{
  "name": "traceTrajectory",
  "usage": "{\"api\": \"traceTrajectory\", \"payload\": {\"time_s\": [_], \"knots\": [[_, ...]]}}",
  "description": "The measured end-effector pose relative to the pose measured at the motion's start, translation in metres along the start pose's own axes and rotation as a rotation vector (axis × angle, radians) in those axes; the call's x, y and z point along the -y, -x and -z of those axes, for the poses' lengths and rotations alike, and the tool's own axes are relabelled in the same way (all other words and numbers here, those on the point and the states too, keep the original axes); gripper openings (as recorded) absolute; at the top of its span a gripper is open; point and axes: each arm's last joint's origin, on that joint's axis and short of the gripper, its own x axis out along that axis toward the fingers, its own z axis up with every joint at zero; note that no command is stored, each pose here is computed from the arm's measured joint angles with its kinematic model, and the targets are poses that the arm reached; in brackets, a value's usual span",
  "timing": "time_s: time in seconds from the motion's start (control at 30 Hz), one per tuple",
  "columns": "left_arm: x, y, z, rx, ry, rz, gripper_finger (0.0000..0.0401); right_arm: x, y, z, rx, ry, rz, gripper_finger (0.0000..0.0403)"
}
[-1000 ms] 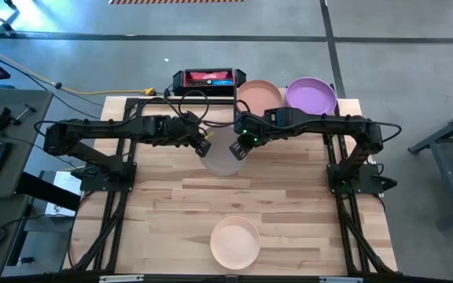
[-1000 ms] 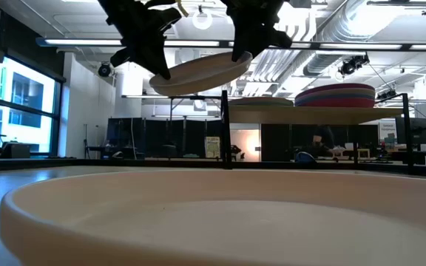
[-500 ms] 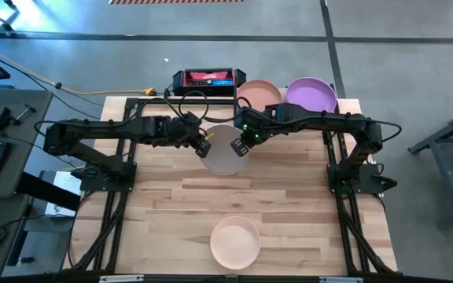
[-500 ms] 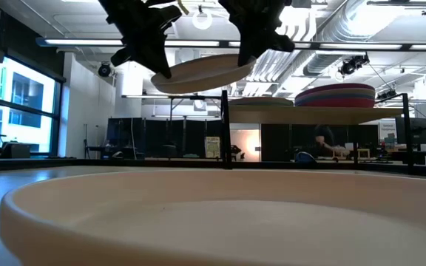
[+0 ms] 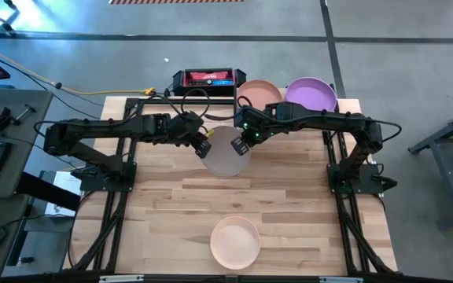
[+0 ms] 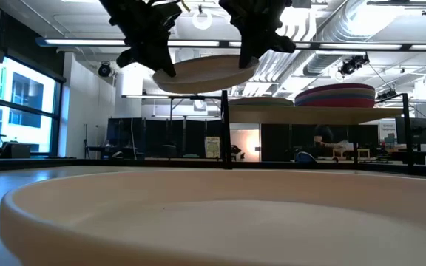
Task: Place and stack plates onto a shelf
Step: Stack the gray plate on top of the brown plate on the shelf
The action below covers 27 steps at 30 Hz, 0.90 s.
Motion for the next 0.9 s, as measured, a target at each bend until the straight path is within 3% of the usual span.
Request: {"api": "traceTrajectory", "payload": {"time_s": [0.37,0.67,0.9], "knots": [[-0.005,0.01,-0.019,0.134,0.075,0.096,0.0102,0.011,-0.001,-0.005,-0.041,0.002,0.0,0.0001],[-0.014,0.029,-0.028,0.218,0.085,0.115,0.0104,0.025,0.002,-0.01,-0.065,0.04,0.02,0.0001],[-0.019,0.032,-0.03,0.235,0.091,0.106,0.0103,0.053,0.028,-0.023,-0.005,0.034,-0.018,0.0]]}}
